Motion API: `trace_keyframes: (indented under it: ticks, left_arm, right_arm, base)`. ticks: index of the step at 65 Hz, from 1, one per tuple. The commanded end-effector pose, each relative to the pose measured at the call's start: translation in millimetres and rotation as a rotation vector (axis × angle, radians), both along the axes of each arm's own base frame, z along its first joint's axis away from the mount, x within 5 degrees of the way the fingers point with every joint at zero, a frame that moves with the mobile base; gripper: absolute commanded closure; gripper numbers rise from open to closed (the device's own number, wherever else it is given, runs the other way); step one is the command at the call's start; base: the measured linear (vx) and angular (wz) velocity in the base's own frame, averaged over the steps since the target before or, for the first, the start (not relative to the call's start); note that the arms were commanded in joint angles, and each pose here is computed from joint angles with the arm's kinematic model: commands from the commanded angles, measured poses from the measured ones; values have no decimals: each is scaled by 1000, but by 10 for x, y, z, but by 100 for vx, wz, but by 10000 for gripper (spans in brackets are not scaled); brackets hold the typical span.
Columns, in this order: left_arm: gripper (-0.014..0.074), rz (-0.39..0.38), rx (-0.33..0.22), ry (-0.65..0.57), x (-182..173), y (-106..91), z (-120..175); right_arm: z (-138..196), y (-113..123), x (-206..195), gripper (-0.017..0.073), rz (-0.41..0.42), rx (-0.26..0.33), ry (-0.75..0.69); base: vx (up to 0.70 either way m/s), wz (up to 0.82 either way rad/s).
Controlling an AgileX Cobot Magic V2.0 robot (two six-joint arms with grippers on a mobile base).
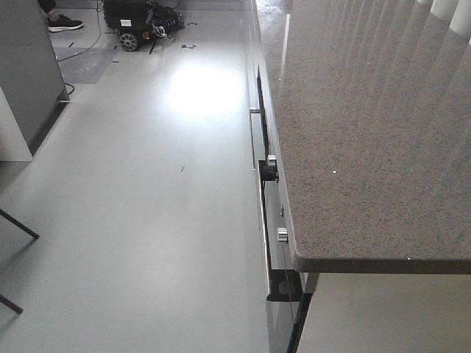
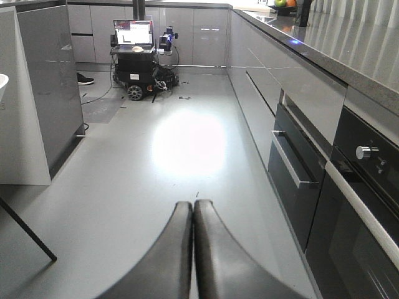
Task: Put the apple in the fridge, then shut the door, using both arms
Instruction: 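Hold the apple in the right gripper and retract the arm, then drive the base away from the counter toward the open refrigerator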
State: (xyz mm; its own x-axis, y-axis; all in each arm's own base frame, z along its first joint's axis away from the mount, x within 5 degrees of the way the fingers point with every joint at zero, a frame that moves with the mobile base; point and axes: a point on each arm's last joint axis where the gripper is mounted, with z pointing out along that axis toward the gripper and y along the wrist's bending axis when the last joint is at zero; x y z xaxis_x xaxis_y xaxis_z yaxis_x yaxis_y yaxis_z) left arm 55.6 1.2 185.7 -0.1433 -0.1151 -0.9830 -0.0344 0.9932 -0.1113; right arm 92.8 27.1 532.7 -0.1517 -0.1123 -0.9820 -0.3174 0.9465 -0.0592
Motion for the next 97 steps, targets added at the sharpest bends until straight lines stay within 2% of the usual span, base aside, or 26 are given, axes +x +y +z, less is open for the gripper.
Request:
trace_keyframes:
  ticks: [1, 47, 97]
  left_arm:
    - [599, -3, -8, -106, -10, -3, 133]
    - [599, -3, -8, -106, -10, -3, 133]
    - [599, -3, -8, -106, -10, -3, 133]
  right_arm:
    - [134, -6, -22, 482, -13, 33, -99]
    - [134, -6, -22, 482, -14, 32, -99]
    - [134, -6, -22, 482, -14, 32, -99]
  base:
    - [0, 0]
    - [-1, 9]
    - [-3, 50]
